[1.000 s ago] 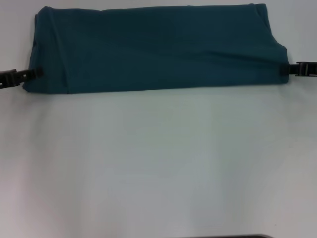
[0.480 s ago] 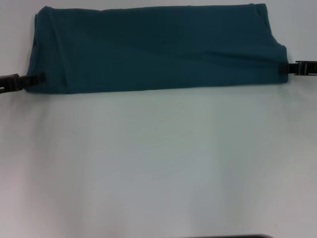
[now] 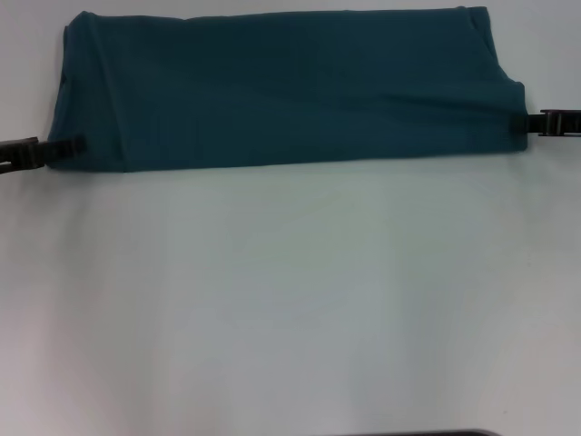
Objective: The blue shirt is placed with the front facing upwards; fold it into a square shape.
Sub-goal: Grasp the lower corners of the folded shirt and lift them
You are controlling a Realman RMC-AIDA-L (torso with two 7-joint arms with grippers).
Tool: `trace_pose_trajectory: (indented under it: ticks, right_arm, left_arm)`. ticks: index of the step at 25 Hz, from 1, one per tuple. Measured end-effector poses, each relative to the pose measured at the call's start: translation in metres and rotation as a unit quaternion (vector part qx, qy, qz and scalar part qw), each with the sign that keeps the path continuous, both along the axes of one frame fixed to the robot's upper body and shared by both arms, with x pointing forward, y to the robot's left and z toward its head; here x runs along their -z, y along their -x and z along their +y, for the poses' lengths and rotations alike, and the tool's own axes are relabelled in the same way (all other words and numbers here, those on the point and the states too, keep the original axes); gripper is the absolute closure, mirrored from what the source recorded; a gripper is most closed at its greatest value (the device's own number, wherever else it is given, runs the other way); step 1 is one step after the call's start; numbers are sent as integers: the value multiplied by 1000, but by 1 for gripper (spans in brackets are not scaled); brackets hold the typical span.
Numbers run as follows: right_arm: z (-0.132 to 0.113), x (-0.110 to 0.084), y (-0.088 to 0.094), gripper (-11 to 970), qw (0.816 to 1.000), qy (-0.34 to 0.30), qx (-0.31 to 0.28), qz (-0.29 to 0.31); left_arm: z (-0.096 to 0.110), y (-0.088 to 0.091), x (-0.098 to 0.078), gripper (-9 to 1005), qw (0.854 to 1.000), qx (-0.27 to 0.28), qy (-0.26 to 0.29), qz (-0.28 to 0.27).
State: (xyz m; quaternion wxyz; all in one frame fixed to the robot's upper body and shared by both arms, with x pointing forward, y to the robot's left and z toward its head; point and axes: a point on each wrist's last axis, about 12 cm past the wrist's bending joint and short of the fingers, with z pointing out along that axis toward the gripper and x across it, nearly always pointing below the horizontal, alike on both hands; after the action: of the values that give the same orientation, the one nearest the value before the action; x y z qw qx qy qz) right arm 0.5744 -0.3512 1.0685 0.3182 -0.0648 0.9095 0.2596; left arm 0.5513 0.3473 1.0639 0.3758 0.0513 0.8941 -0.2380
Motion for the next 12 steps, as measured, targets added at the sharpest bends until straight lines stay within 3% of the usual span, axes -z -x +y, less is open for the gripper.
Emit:
trace_pose_trajectory:
  ticks: [6,12]
  right_arm:
    - [0,0,0,953,1000,0,0,0]
    - [0,0,0,952,1000,0,0,0]
  left_arm:
    - [2,0,1,126,1000,-2,-7,6]
    - [-1,-2,1,332,1000,4,-13,8]
